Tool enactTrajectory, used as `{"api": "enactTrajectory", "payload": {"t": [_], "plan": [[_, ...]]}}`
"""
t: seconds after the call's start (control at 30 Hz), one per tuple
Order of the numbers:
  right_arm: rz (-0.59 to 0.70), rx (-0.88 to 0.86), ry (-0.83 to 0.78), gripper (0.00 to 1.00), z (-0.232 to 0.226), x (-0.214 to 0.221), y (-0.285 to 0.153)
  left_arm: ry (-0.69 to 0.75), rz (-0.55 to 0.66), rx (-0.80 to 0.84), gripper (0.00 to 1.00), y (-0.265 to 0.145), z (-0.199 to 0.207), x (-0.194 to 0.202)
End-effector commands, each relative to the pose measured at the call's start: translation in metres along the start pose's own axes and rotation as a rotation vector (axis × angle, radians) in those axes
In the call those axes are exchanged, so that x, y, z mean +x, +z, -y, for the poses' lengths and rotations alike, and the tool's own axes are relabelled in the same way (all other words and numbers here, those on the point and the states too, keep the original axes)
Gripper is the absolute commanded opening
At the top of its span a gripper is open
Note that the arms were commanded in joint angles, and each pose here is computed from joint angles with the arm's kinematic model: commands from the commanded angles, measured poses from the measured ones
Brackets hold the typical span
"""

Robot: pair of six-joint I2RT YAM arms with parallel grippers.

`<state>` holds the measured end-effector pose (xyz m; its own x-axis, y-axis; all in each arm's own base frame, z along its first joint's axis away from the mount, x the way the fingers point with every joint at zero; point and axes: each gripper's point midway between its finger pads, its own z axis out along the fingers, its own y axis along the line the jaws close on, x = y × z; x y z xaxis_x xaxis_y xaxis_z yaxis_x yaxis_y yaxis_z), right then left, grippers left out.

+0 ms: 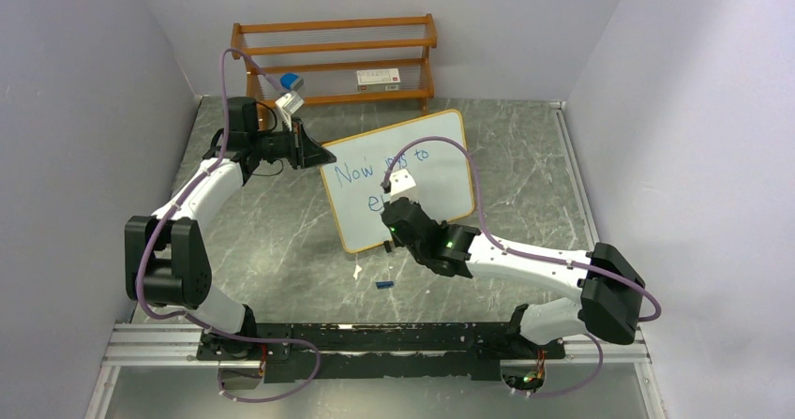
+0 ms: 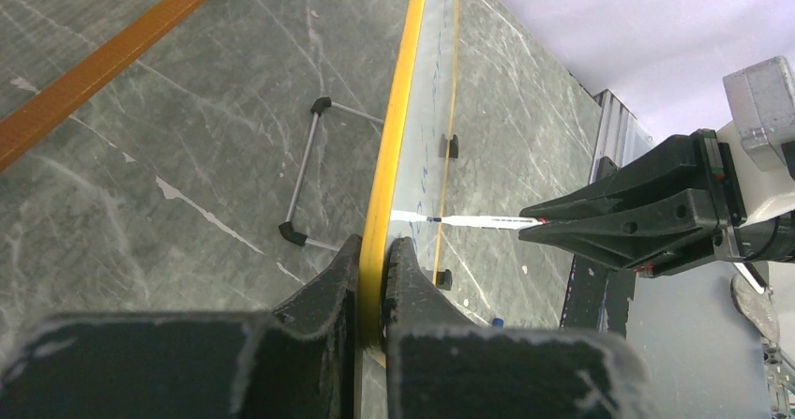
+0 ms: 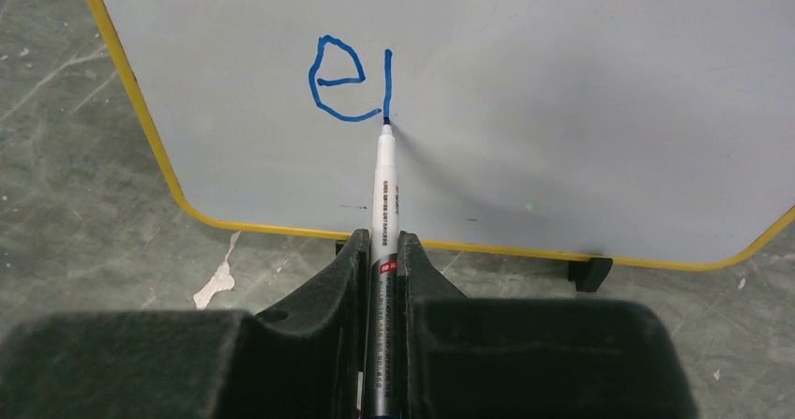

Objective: Write a sentence on the whiteboard

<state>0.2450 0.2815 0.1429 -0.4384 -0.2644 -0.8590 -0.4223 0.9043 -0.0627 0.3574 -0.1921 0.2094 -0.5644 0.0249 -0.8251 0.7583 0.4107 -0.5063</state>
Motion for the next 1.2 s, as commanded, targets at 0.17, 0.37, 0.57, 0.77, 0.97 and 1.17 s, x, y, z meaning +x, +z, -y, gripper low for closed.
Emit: {"api": "enactTrajectory", "payload": {"t": [0.17,0.37,0.57,0.77,0.97,1.17], "plan": [[0.021,0.000,0.020,0.00,0.006,-0.004,-0.005,-0.021,-0.160,-0.162,0.05,0.014,-0.040,0.064],[0.093,-0.013,0.043,0.00,0.007,-0.022,-0.011,-0.022,-0.161,-0.163,0.05,0.014,-0.040,0.065],[0.117,-0.012,0.037,0.00,0.005,-0.030,-0.007,-0.024,-0.162,-0.160,0.05,0.014,-0.040,0.065],[0.126,0.016,0.035,0.00,0.007,-0.031,-0.002,-0.023,-0.162,-0.160,0.05,0.014,-0.040,0.065],[0.123,0.021,0.028,0.00,0.007,-0.030,0.001,-0.023,-0.160,-0.159,0.05,0.014,-0.039,0.064],[0.119,0.010,0.024,0.00,0.004,-0.029,0.002,-0.025,-0.161,-0.158,0.05,0.015,-0.040,0.065]]}}
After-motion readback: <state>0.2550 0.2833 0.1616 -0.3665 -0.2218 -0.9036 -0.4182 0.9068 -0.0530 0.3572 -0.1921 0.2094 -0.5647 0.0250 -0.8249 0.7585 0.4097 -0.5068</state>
